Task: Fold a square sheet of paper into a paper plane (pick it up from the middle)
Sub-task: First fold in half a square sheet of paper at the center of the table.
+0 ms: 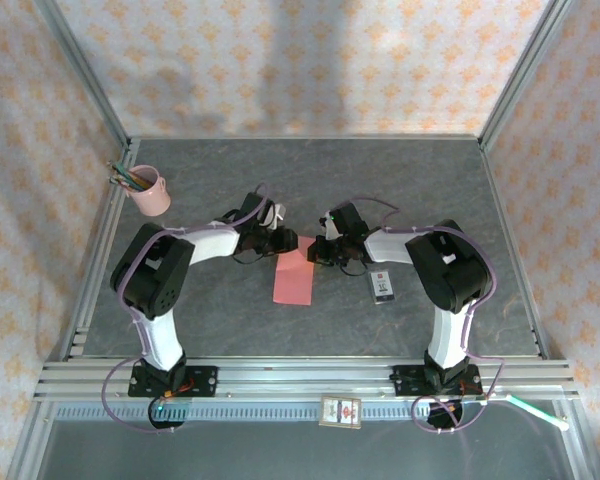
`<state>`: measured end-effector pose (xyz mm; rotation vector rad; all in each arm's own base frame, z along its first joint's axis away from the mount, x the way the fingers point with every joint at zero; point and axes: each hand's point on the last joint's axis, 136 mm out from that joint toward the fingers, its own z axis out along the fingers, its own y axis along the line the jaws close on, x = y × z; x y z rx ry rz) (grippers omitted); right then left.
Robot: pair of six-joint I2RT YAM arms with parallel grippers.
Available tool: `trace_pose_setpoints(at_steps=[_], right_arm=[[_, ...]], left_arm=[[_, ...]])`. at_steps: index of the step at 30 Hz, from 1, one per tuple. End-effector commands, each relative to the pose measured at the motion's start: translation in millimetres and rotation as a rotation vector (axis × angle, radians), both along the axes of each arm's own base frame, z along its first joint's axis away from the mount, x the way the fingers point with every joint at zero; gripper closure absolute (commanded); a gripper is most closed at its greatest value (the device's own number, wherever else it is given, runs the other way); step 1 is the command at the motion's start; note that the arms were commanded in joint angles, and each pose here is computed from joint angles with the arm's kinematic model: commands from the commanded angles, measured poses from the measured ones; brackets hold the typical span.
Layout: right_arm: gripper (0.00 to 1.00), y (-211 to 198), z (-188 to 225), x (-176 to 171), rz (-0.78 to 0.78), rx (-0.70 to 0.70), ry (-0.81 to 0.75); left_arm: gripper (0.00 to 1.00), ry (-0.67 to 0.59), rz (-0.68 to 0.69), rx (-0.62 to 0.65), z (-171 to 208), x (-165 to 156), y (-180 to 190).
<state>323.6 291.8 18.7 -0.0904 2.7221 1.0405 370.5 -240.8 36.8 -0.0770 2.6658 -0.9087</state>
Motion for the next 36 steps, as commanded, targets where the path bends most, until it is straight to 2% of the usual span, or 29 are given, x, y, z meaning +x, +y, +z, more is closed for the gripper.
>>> trace_pose_setpoints(at_steps=[1, 6, 11, 14, 21, 23, 30, 33, 36], right_arm=[[1.0, -47.3, -58.3, -16.6, -0.076, -0.248, 0.079], [1.0, -48.5, -60.8, -19.0, -0.076, -0.251, 0.087], [1.0, -49.3, -60.2, -19.2, -0.076, -0.255, 0.086], [1.0, -48.7, -58.4, -17.9, -0.078, -0.252, 0.082], [1.0, -48.6, -57.2, -17.9, -0.077, -0.252, 0.081], [1.0, -48.7, -57.5, -17.7, -0.076, -0.254, 0.081], [1.0, -49.0, -57.7, -19.0, -0.074, -0.255, 0.083], [1.0, -49.8, -58.0, -19.2, -0.077, -0.257, 0.084], [1.0, -50.0, -58.2, -19.0, -0.077, -0.258, 0.083]], left_arm=[[0.67, -0.008, -0.005, 0.034, -10.6, 9.1, 7.0], [0.67, -0.016, 0.011, 0.02, -7.5, 16.1, 13.0], [0.66, -0.07, 0.007, -0.061, 24.0, 21.3, 3.7], [0.66, -0.08, -0.001, -0.088, 29.4, 23.2, -1.0], [0.66, -0.053, 0.005, -0.068, 13.7, 30.3, -1.2], [0.66, -0.027, 0.016, -0.043, -2.0, 32.4, 4.0], [0.66, 0.009, 0.044, 0.003, -22.0, 35.8, 20.9], [0.66, -0.025, 0.056, -0.01, -6.2, 40.6, 23.1], [0.65, -0.075, 0.063, -0.057, 25.3, 40.9, 19.6]])
